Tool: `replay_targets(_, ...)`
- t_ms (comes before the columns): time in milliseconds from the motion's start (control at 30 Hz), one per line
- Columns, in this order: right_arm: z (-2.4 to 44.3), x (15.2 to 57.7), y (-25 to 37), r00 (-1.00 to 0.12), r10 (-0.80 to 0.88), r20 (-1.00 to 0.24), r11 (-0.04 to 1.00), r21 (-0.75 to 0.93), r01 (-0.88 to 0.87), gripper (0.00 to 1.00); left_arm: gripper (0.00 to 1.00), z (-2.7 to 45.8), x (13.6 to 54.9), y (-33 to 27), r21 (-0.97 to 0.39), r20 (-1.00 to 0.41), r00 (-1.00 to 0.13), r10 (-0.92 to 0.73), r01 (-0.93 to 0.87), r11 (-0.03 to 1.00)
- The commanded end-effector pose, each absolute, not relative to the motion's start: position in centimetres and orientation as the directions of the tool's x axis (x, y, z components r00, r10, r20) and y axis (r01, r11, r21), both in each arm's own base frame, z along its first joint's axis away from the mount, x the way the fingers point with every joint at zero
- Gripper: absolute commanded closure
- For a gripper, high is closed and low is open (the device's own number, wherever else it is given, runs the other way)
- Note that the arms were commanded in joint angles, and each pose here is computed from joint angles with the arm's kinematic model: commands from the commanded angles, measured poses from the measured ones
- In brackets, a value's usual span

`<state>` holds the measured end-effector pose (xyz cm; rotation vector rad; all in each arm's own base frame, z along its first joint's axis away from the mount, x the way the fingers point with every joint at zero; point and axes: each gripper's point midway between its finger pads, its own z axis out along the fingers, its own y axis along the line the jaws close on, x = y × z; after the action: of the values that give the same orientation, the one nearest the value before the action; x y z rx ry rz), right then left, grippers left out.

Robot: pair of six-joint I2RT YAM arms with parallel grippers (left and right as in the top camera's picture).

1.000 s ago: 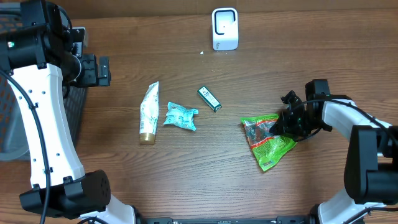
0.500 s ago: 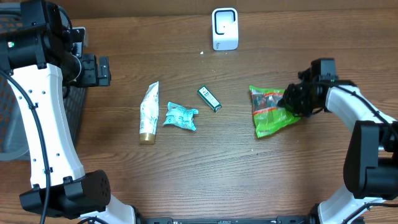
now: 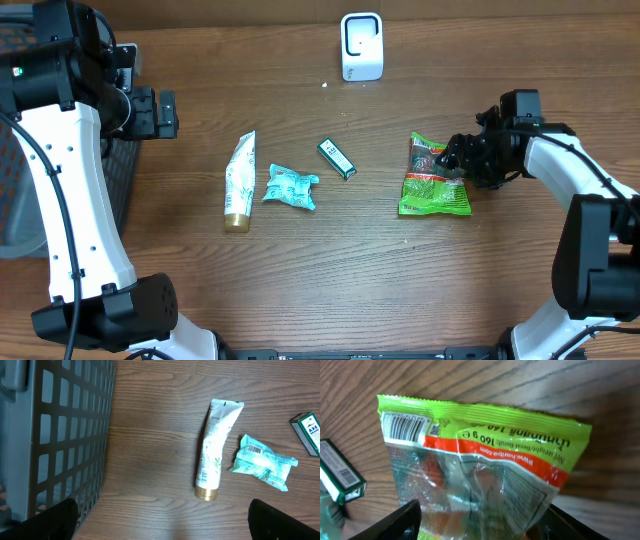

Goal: Scan the item barcode
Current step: 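Drag and reorient the green snack bag with the right gripper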

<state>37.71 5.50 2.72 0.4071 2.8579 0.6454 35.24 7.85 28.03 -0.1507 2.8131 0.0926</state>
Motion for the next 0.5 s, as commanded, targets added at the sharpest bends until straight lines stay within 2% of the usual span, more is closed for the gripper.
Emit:
replay_targets(0, 0.7, 36.1, 5.8, -0.956, 0.283, -0.073, 0.872, 0.435, 0.225, 0.25, 0.00, 28.7, 35.0, 7.9, 0.055, -0.341, -0.937, -0.083, -0.108, 0.993)
replay_targets(133, -1.3, 35.2, 5.8, -0.950, 0.309, -0.055, 0.868, 0.425, 0.258, 0.25, 0.00, 28.7, 35.0, 7.9, 0.055, -0.341, -0.937, -0.083, -0.108, 0.993)
replay_targets(233, -2.9, 35.1, 6.1, -0.952, 0.301, -0.059, 0.871, 0.423, 0.249, 0.34, 0.00, 28.7, 35.0, 7.9, 0.055, -0.341, -0.937, -0.083, -0.108, 0.993)
replay_targets(400, -5.9, 34.0, 7.0, -0.961, 0.274, -0.022, 0.878, 0.415, 0.241, 0.41, 0.00, 28.7, 35.0, 7.9, 0.055, -0.341, -0.937, -0.083, -0.108, 0.993)
replay_targets(467, -6.6, 33.3, 7.4, -0.964, 0.265, 0.010, 0.878, 0.412, 0.245, 0.55, 0.00, 28.7, 35.0, 7.9, 0.055, -0.341, -0.937, -0.083, -0.108, 0.993)
